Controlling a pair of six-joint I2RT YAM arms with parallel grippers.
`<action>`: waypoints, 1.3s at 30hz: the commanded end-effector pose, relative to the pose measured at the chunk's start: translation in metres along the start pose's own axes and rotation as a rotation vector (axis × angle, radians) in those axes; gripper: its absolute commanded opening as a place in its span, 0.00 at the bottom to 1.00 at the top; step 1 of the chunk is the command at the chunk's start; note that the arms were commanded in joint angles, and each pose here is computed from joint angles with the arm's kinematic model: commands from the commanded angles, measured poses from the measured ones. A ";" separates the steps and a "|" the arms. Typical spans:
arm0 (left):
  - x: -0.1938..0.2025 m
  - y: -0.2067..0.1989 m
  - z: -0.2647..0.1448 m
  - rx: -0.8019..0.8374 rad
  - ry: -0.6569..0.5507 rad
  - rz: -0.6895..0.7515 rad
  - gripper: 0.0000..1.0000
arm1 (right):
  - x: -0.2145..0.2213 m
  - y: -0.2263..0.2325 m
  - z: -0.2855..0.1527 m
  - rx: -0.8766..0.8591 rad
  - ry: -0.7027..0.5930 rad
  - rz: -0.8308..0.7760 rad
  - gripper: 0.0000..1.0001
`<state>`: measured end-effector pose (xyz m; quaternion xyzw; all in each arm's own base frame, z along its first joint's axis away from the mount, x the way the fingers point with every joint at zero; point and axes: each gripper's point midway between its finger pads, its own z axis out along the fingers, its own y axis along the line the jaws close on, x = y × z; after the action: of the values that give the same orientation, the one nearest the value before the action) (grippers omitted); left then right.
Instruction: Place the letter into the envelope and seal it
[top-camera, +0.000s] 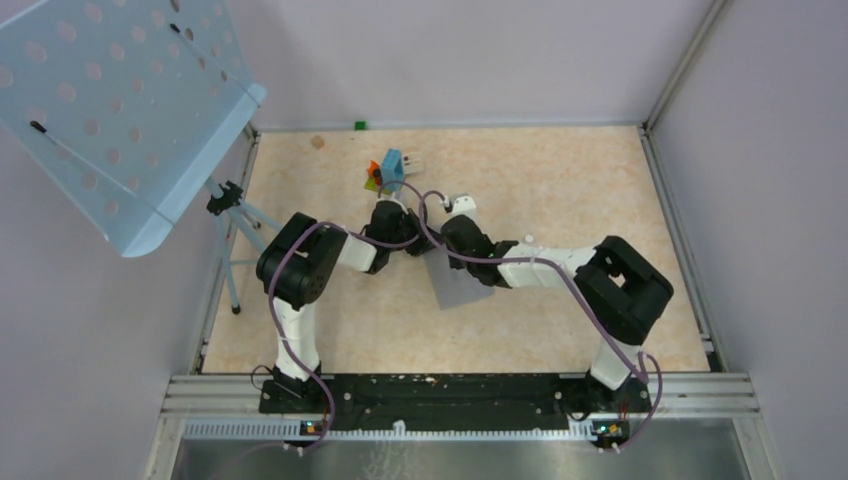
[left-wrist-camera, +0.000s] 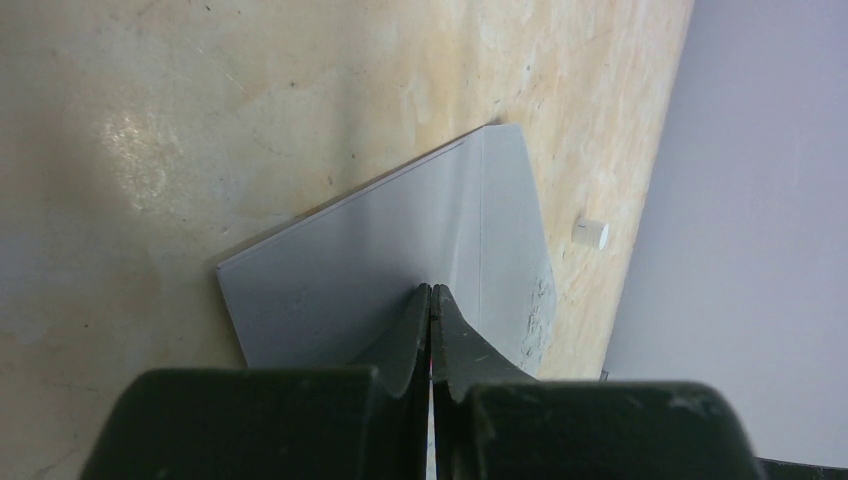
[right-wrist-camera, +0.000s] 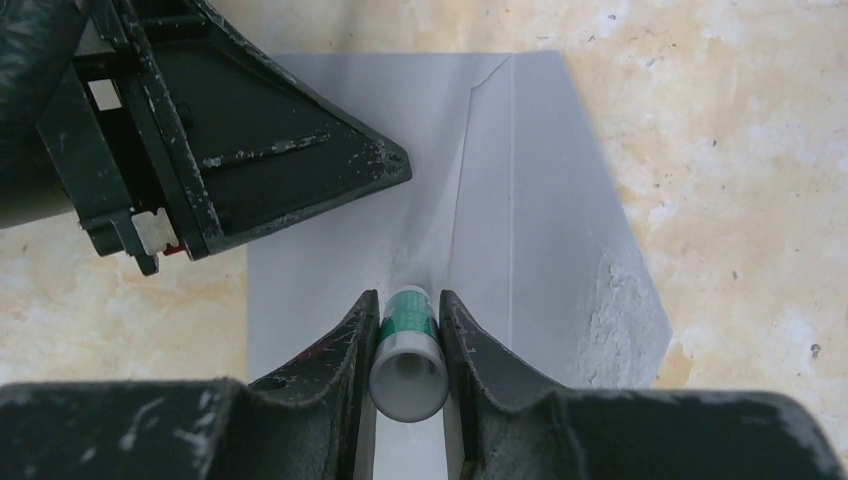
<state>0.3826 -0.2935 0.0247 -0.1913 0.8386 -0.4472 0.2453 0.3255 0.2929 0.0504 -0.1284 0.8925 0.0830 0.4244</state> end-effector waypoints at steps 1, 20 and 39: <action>0.016 0.070 -0.005 -0.222 0.030 -0.020 0.00 | 0.028 -0.015 0.012 0.052 0.095 -0.046 0.00; 0.015 0.070 -0.003 -0.222 0.036 -0.014 0.00 | 0.013 -0.030 0.034 0.059 0.101 -0.024 0.00; 0.013 0.073 0.000 -0.238 0.023 -0.049 0.00 | 0.043 -0.024 0.012 -0.017 0.201 -0.079 0.00</action>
<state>0.3831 -0.2933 0.0243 -0.1919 0.8383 -0.4500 0.2408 0.3579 0.2923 0.0509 -0.1334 0.8907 0.0941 0.4242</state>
